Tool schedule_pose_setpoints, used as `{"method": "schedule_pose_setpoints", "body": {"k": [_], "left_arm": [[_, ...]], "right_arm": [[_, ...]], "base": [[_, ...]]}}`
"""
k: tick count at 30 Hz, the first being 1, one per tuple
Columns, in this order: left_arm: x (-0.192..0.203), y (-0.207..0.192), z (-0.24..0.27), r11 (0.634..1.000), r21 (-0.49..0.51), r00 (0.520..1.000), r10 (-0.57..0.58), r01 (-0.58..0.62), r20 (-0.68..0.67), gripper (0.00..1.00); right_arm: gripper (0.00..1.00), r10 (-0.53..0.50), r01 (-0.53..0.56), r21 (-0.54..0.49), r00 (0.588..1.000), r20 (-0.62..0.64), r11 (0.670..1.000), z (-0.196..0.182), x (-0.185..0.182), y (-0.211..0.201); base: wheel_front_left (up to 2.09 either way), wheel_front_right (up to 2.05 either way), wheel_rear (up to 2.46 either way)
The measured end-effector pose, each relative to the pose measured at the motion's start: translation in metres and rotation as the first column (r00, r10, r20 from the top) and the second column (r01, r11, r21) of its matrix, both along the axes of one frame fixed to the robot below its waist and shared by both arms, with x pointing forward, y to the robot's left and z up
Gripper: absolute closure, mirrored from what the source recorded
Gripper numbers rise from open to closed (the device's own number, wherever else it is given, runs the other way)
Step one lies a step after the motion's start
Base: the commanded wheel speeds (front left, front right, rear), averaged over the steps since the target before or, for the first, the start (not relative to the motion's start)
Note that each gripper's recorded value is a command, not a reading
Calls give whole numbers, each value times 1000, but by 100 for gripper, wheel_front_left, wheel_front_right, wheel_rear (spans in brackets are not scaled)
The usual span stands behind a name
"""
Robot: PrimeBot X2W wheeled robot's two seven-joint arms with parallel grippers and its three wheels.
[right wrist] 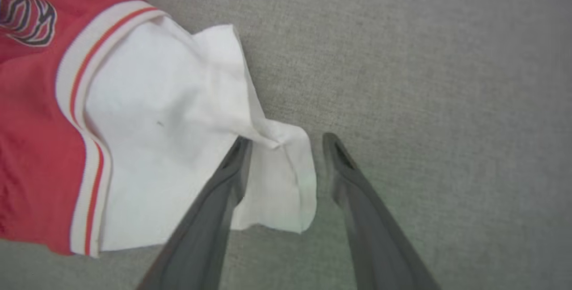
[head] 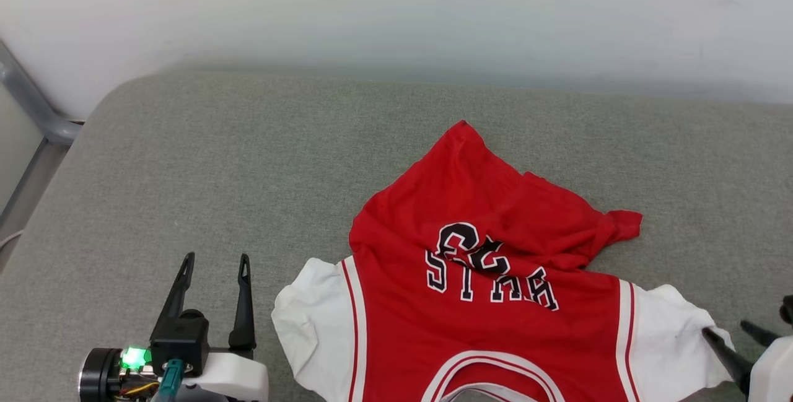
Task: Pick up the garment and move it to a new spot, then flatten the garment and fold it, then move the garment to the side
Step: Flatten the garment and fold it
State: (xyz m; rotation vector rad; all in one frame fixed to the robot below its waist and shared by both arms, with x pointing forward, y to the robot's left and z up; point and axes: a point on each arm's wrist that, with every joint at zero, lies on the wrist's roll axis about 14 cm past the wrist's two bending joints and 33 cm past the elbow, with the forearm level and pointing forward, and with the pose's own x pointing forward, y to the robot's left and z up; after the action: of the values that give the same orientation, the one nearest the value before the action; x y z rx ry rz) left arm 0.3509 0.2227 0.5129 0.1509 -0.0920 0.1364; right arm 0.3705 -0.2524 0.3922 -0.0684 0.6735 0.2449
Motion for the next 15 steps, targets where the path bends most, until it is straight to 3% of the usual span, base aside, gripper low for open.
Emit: {"method": "schedule_pose_setpoints", "body": {"k": [3, 8, 15], "left_arm": [[-1, 1, 5, 1000, 17, 1000, -22, 21, 11, 0], [1, 1, 17, 996, 46, 996, -82, 80, 35, 0], [19, -8, 19, 978, 30, 976, -202, 205, -81, 0]], "right_arm": [[0, -12, 10, 15, 987, 162, 1000, 28, 18, 1], [0, -8, -7, 41, 931, 365, 999, 67, 34, 15], [0, 20, -36, 32, 910, 414, 999, 79, 27, 35]], "base": [[0, 0, 0], [0, 0, 0], [0, 0, 0]]}}
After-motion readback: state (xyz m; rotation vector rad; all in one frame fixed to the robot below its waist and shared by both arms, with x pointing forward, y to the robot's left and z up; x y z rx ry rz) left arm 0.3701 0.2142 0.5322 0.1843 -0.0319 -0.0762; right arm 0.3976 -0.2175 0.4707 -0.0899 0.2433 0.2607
